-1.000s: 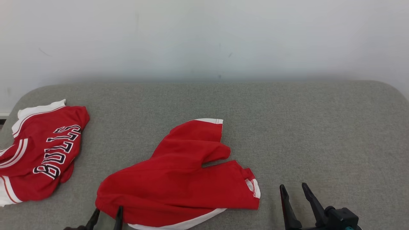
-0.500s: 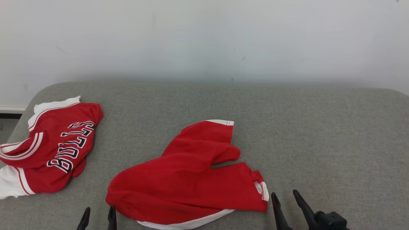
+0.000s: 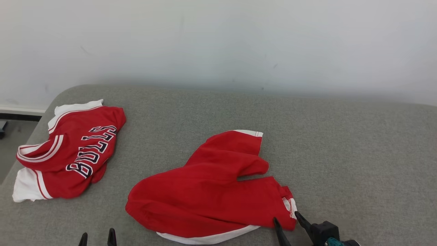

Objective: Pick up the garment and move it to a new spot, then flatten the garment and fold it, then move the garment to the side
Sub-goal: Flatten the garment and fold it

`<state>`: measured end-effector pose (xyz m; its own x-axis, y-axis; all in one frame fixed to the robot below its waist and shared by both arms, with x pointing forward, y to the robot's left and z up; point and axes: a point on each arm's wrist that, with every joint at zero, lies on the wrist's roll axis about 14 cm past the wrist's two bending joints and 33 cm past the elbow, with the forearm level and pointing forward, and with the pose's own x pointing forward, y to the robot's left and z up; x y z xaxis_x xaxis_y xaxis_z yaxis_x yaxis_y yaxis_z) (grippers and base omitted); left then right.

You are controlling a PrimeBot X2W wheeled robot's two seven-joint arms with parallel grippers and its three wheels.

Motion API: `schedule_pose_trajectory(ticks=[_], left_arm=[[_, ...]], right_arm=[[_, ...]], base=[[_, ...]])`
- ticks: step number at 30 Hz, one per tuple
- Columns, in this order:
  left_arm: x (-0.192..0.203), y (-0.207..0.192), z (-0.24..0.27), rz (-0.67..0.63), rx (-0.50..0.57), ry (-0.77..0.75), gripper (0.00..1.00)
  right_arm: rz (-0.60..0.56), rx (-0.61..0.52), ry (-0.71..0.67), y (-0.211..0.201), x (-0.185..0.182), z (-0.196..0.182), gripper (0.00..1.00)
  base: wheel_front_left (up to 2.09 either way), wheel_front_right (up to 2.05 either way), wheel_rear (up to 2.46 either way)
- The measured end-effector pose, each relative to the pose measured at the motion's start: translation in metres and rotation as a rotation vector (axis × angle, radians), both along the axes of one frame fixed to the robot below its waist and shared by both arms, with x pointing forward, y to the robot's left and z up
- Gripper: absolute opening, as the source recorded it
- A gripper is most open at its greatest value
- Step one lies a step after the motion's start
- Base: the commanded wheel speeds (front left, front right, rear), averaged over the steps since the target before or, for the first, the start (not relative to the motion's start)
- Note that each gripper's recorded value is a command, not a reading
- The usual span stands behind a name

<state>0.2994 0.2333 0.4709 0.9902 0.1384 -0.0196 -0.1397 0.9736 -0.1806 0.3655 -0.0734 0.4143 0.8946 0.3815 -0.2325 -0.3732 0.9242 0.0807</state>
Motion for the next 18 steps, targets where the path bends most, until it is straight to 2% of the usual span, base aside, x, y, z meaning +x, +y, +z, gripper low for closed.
schedule_pose_trajectory(ticks=[6,7,9,10,18], left_arm=[[-0.006,0.002,-0.002,0.017,-0.016,0.003,1.0],[-0.007,0.003,-0.002,0.019,-0.018,0.004,1.0],[-0.009,0.004,-0.003,0.026,-0.023,0.004,1.0],[-0.01,0.005,-0.003,0.029,-0.024,0.005,1.0],[-0.009,0.001,-0.01,0.016,-0.036,0.028,1.0]], right_arm=[[0.032,-0.043,0.051,0.006,0.006,-0.014,1.0],[0.039,-0.049,0.06,0.008,0.006,-0.016,0.64],[0.05,-0.052,0.07,0.011,0.007,-0.018,0.07],[0.053,-0.05,0.068,0.013,0.009,-0.017,0.0],[0.003,0.004,0.03,0.005,0.019,-0.001,0.0]], base=[[0.0,0.0,0.0],[0.0,0.0,0.0],[0.0,0.0,0.0],[0.0,0.0,0.0],[0.0,0.0,0.0]])
